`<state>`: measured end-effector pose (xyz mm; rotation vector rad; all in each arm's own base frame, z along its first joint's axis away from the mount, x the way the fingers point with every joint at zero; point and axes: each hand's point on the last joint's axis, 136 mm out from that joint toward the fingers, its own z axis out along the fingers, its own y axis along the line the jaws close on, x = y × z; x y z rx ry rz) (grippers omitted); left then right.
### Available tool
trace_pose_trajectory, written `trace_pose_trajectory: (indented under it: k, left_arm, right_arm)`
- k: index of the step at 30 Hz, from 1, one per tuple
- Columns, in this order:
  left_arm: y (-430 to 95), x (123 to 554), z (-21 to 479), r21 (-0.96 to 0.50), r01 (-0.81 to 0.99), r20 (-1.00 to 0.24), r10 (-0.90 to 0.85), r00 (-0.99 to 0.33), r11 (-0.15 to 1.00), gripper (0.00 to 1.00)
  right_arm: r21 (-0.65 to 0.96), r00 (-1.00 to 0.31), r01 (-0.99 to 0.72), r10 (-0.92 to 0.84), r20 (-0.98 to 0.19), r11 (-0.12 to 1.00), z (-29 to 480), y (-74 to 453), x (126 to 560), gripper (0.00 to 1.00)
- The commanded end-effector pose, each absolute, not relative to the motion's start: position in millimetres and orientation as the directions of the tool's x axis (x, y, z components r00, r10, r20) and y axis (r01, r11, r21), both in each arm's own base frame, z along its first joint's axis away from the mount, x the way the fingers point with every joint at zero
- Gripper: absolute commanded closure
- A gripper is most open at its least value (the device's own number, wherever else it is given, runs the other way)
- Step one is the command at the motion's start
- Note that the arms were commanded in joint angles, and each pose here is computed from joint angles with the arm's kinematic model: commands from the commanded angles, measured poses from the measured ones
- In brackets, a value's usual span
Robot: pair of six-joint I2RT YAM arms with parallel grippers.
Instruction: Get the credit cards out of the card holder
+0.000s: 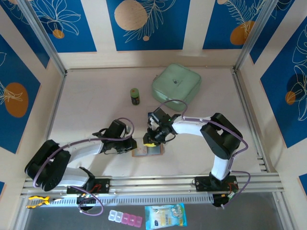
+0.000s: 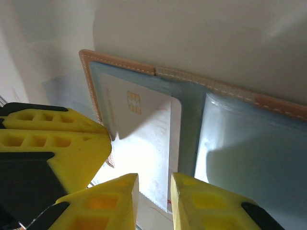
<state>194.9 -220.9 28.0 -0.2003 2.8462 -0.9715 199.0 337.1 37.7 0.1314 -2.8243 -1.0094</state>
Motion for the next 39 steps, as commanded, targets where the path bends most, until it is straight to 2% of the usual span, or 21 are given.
trace_pose_trajectory:
  k: [1, 14, 22, 34, 39]
  left_arm:
    - [-213, 191, 18, -0.589, -0.087, -0.069, -0.157, -0.985, 0.804, 0.91]
    - [-209, 188, 14, -0.578, -0.093, -0.061, -0.156, -0.986, 0.81, 0.93]
    - [-209, 188, 14, -0.579, -0.095, -0.059, -0.157, -0.986, 0.81, 0.93]
    - [-208, 187, 17, -0.577, -0.092, -0.066, -0.159, -0.985, 0.812, 0.92]
    - [-208, 187, 19, -0.579, -0.093, -0.067, -0.161, -0.985, 0.81, 0.91]
  right_arm:
    - [0.64, -0.983, -0.033, -0.139, 0.117, 0.768, 39, 345, 198, 0.74]
    - [0.594, -0.977, -0.051, -0.164, 0.138, 0.803, 25, 347, 193, 0.74]
    - [0.639, -0.973, -0.061, -0.189, 0.134, 0.767, 31, 359, 191, 0.74]
    - [0.494, -0.977, -0.078, -0.165, 0.135, 0.866, 22, 326, 191, 0.74]
    - [0.483, -0.979, -0.092, -0.168, 0.117, 0.871, 27, 323, 195, 0.74]
